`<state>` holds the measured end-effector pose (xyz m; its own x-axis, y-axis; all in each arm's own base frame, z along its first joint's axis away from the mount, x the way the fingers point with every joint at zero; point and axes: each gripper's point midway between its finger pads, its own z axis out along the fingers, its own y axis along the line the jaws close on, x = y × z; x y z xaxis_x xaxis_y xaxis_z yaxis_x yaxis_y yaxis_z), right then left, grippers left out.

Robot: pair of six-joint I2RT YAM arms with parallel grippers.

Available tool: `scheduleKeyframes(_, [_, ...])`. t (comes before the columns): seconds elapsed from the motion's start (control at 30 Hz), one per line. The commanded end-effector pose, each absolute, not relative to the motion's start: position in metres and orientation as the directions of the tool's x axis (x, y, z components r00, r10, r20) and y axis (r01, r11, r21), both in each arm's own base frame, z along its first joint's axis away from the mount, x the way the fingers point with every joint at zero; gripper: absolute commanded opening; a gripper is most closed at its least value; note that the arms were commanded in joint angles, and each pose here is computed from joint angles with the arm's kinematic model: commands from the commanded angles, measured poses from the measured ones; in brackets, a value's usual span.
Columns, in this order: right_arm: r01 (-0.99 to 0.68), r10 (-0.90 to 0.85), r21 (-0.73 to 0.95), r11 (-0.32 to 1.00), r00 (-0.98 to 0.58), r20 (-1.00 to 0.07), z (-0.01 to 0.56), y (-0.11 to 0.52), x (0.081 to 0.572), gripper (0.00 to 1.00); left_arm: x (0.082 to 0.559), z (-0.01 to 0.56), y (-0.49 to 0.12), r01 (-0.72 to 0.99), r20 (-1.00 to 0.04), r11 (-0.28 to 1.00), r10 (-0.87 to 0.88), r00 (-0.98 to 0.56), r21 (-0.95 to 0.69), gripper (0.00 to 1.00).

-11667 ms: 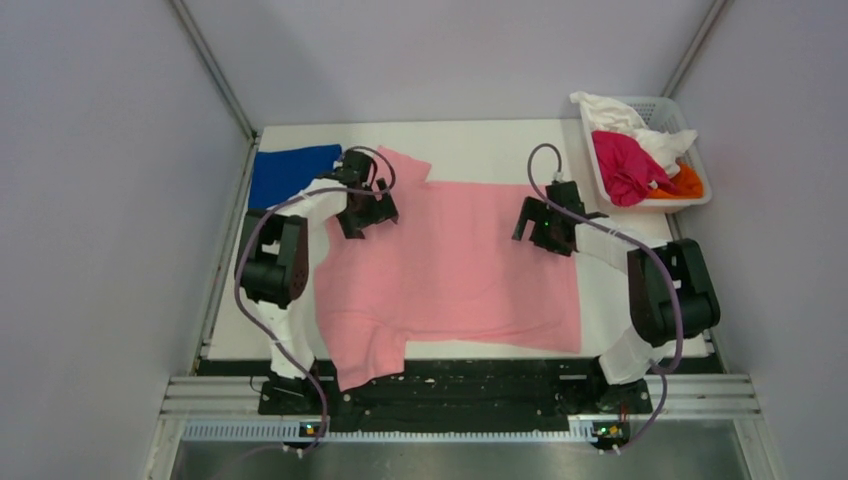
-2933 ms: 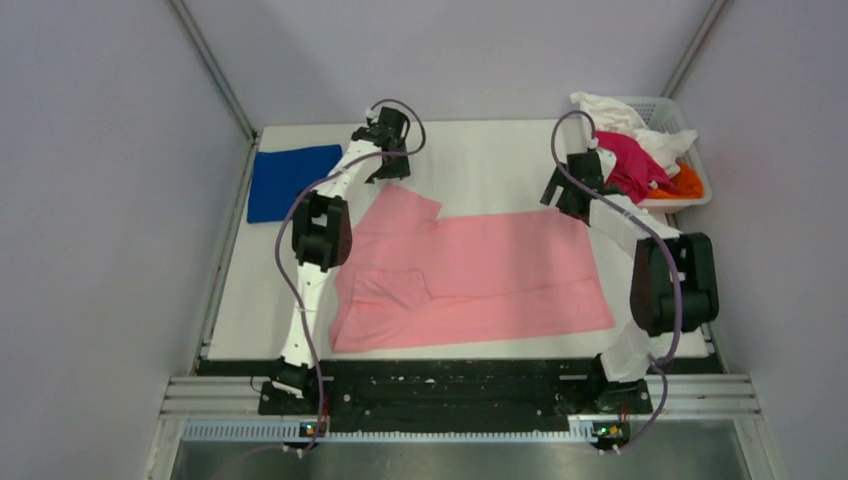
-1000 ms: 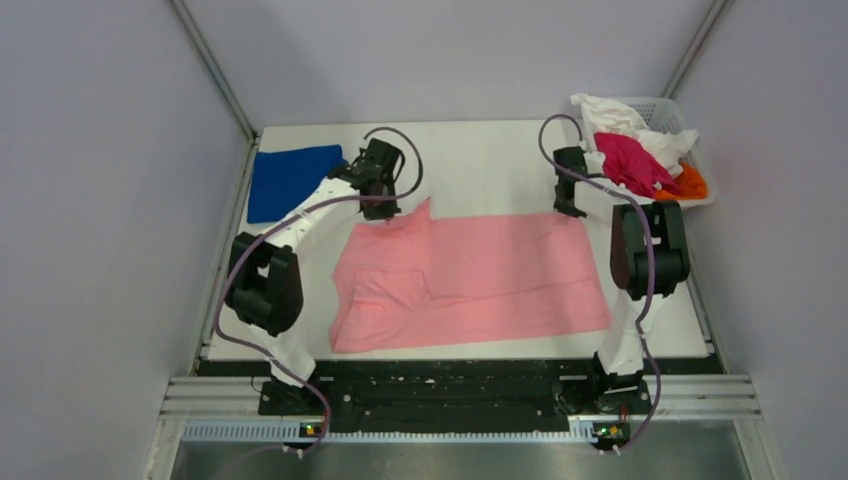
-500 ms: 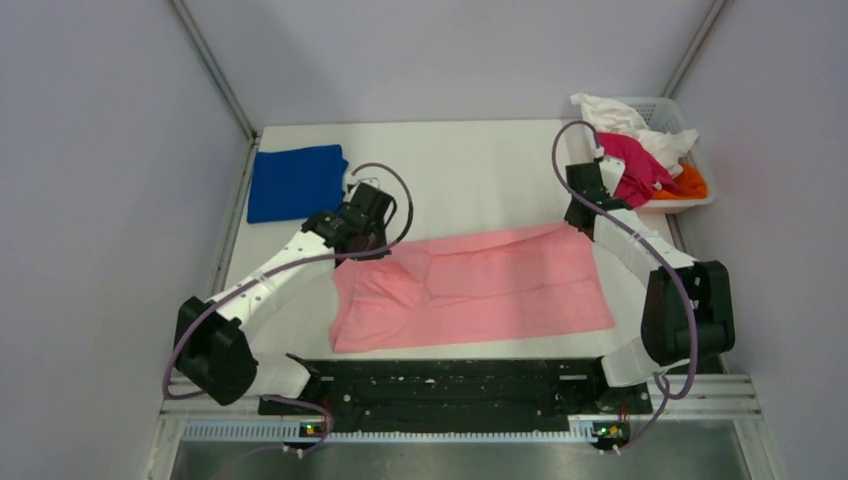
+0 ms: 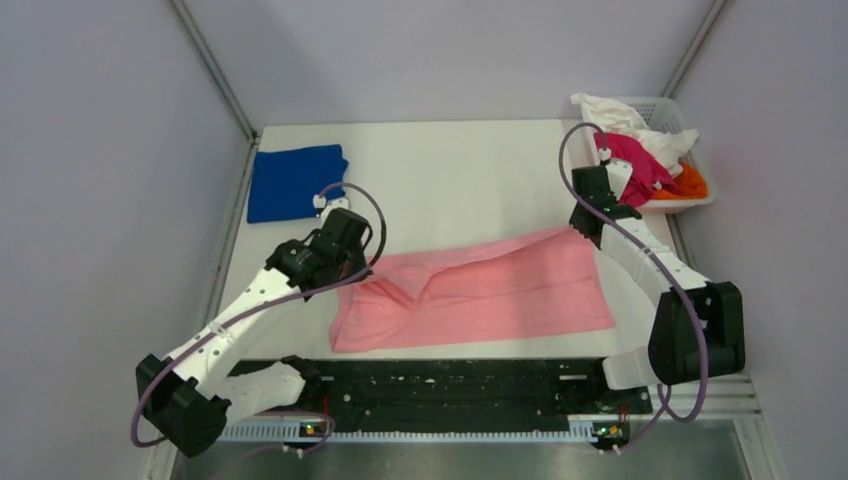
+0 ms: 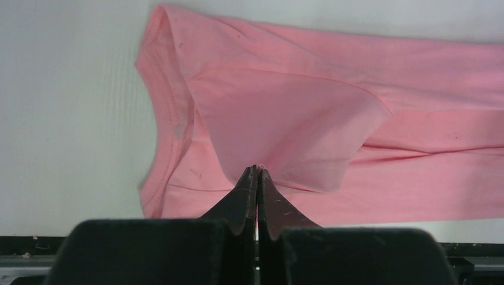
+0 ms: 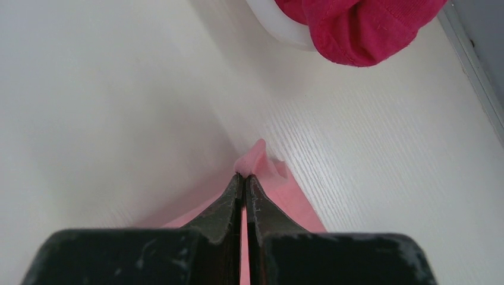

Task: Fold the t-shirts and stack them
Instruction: Fold the other side of the tshirt into a rectangle

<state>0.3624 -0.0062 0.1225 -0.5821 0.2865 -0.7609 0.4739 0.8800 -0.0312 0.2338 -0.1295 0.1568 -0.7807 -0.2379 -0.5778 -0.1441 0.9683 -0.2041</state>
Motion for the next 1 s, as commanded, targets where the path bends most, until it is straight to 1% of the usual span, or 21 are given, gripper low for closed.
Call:
scheduleKeyframes(0.0, [0.479,0.288,-0.020,0.878,-0.561,-0.776,0.132,-0.007,0.352,0.00,0.213,0.147,-0.127,-0.167,-0.536,0.958,-0.270,-0.800,-0.234,0.00])
scheduleKeyframes(0.13, [0.485,0.318,-0.008,0.874,-0.585,-0.746,0.118,-0.006,0.333,0.00,0.191,0.124,-0.129,-0.165,-0.470,0.954,-0.268,-0.841,-0.250,0.00])
scheduleKeyframes(0.23, [0.510,0.357,-0.006,0.860,-0.611,-0.707,0.099,-0.006,0.310,0.00,0.171,0.102,-0.130,-0.180,-0.394,0.949,-0.273,-0.878,-0.259,0.00])
scheduleKeyframes(0.27, [0.524,0.369,-0.011,0.852,-0.615,-0.697,0.093,-0.008,0.301,0.03,0.164,0.095,-0.128,-0.194,-0.367,0.947,-0.282,-0.886,-0.257,0.00])
scheduleKeyframes(0.33, [0.549,0.384,-0.032,0.835,-0.624,-0.680,0.082,-0.013,0.286,0.27,0.150,0.084,-0.122,-0.220,-0.323,0.948,-0.287,-0.902,-0.229,0.00])
scheduleKeyframes(0.37, [0.554,0.385,-0.040,0.832,-0.627,-0.677,0.081,-0.015,0.282,0.37,0.144,0.081,-0.117,-0.240,-0.306,0.949,-0.294,-0.905,-0.203,0.00])
scheduleKeyframes(0.4, [0.559,0.388,-0.045,0.828,-0.628,-0.675,0.081,-0.016,0.279,0.47,0.139,0.079,-0.111,-0.257,-0.297,0.950,-0.300,-0.907,-0.177,0.10])
scheduleKeyframes(0.47, [0.564,0.391,-0.044,0.825,-0.625,-0.675,0.085,-0.016,0.277,0.65,0.132,0.081,-0.104,-0.268,-0.281,0.953,-0.298,-0.912,-0.142,0.39])
scheduleKeyframes(0.5, [0.562,0.391,-0.038,0.826,-0.621,-0.679,0.089,-0.016,0.278,0.73,0.131,0.085,-0.102,-0.270,-0.279,0.954,-0.297,-0.913,-0.133,0.53])
scheduleKeyframes(0.53, [0.560,0.393,-0.026,0.828,-0.613,-0.685,0.094,-0.015,0.280,0.83,0.131,0.089,-0.101,-0.269,-0.282,0.954,-0.295,-0.913,-0.129,0.68])
scheduleKeyframes(0.57, [0.551,0.389,-0.016,0.835,-0.609,-0.691,0.098,-0.013,0.283,0.89,0.134,0.094,-0.101,-0.272,-0.293,0.954,-0.299,-0.908,-0.130,0.77])
scheduleKeyframes(0.63, [0.509,0.375,0.019,0.861,-0.609,-0.698,0.108,-0.005,0.290,0.90,0.140,0.105,-0.103,-0.264,-0.321,0.953,-0.298,-0.899,-0.146,0.88])
scheduleKeyframes(0.7, [0.426,0.359,0.088,0.900,-0.614,-0.703,0.114,0.015,0.300,0.91,0.157,0.116,-0.112,-0.245,-0.378,0.950,-0.303,-0.875,-0.195,0.97])
scheduleKeyframes(0.8, [0.240,0.354,0.259,0.935,-0.635,-0.687,0.113,0.060,0.314,0.93,0.189,0.123,-0.138,-0.199,-0.445,0.929,-0.328,-0.833,-0.312,0.99])
scheduleKeyframes(0.9, [0.104,0.351,0.390,0.915,-0.680,-0.644,0.100,0.101,0.315,0.97,0.213,0.118,-0.176,-0.140,-0.428,0.893,-0.336,-0.839,-0.427,0.99])
scheduleKeyframes(0.97, [0.086,0.344,0.406,0.910,-0.705,-0.620,0.089,0.113,0.313,0.98,0.229,0.098,-0.185,-0.187,-0.390,0.892,-0.358,-0.848,-0.412,0.99])
